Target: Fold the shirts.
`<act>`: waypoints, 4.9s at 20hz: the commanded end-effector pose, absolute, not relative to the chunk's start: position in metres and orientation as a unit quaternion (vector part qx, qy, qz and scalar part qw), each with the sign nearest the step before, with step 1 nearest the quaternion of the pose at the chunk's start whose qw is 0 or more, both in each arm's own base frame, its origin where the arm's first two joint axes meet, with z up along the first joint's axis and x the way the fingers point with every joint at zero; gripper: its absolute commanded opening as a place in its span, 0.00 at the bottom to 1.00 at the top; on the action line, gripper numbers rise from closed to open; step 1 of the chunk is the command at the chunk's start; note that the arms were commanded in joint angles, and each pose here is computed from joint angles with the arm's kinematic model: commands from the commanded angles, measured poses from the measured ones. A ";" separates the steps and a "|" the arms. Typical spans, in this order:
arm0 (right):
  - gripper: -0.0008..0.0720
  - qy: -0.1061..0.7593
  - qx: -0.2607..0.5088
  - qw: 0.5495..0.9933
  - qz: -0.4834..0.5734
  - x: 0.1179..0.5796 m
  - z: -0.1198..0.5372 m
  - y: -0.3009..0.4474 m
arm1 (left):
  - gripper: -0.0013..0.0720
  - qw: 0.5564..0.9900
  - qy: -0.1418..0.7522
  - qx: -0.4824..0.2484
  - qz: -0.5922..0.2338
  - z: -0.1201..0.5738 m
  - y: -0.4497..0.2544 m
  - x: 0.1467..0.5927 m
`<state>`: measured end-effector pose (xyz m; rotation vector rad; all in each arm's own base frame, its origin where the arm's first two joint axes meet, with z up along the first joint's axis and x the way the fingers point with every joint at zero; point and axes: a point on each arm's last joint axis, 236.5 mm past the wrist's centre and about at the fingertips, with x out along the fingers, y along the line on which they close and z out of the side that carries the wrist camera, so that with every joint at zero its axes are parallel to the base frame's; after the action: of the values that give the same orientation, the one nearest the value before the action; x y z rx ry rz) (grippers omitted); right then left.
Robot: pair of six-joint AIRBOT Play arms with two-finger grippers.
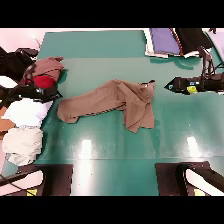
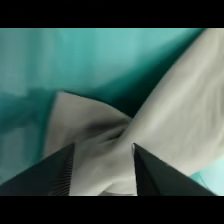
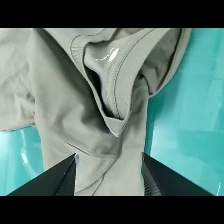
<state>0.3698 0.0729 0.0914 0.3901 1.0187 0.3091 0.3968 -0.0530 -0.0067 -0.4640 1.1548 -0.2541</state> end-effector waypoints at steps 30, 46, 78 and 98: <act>0.03 0.334 0.100 0.892 0.287 0.472 0.247 0.120 | 0.06 0.924 0.309 -0.092 -0.207 0.244 -0.071 0.416; 0.02 0.181 0.086 0.970 0.138 0.322 0.406 0.022 | 0.05 0.944 0.220 -0.048 -0.239 0.354 -0.097 0.302; 0.60 0.538 0.176 0.813 0.135 0.378 0.090 0.047 | 0.67 0.703 0.632 -0.292 -0.148 -0.066 -0.093 0.259; 0.64 0.600 0.276 0.747 0.071 0.332 0.011 -0.001 | 0.06 0.786 0.536 -0.231 -0.201 0.013 -0.146 0.338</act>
<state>0.3499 0.0164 0.0471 0.5311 1.2599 0.2136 0.3181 -0.1462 -0.0213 -0.5114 1.2325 -0.4086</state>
